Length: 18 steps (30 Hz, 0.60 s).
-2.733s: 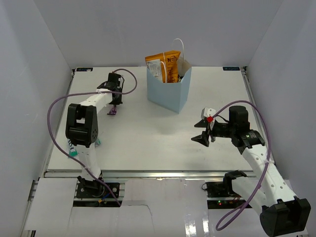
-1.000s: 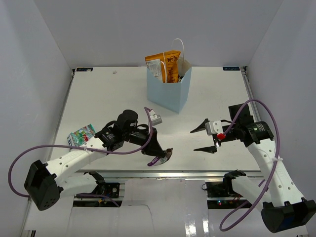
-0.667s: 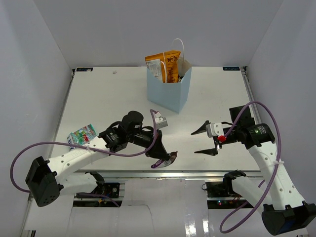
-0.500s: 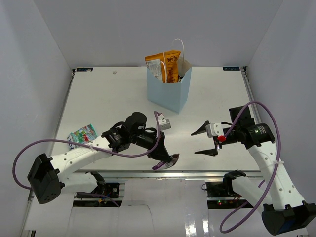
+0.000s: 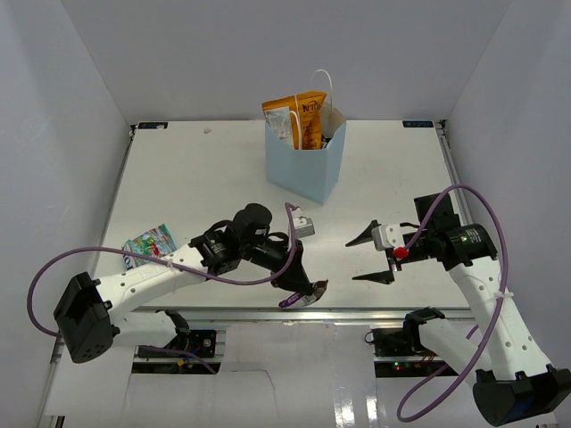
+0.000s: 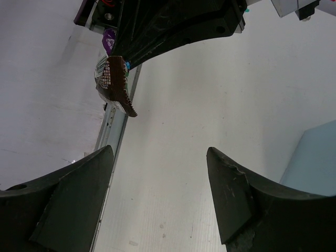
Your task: Place the snacks into the paper bag
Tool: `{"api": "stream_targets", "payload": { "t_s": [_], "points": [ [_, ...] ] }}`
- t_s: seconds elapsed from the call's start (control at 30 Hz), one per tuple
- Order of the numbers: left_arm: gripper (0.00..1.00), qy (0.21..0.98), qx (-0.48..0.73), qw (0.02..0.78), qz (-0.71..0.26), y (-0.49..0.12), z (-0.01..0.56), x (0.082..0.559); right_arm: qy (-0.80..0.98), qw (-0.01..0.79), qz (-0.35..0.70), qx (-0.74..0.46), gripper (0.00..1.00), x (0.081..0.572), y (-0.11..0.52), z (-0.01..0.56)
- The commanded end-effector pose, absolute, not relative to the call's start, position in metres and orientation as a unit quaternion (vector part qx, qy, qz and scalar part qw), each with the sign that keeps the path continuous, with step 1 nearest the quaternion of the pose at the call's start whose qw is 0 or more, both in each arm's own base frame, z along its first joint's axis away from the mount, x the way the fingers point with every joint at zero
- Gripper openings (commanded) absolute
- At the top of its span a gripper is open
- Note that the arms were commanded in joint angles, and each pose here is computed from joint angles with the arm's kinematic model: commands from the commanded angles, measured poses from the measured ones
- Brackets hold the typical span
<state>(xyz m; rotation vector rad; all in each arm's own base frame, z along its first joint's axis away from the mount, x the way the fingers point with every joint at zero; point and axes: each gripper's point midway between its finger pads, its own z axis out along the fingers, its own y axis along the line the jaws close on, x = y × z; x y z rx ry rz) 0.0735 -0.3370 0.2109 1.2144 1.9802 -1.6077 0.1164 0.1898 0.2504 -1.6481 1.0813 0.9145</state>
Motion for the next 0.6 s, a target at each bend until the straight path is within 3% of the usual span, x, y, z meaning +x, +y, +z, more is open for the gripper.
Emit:
{"api": "stream_targets", "payload": {
  "t_s": [0.0,0.57],
  "points": [
    [0.0,0.662,0.443,0.186,-0.575,-0.345,0.234,0.073,0.441,0.463,0.38,-0.669,0.78,0.111,0.19,0.248],
    [0.0,0.665,0.445,0.185,-0.57,-0.355,0.238,0.072,0.417,0.439,0.424,-0.674,0.79,0.109,0.215,0.261]
  ]
}}
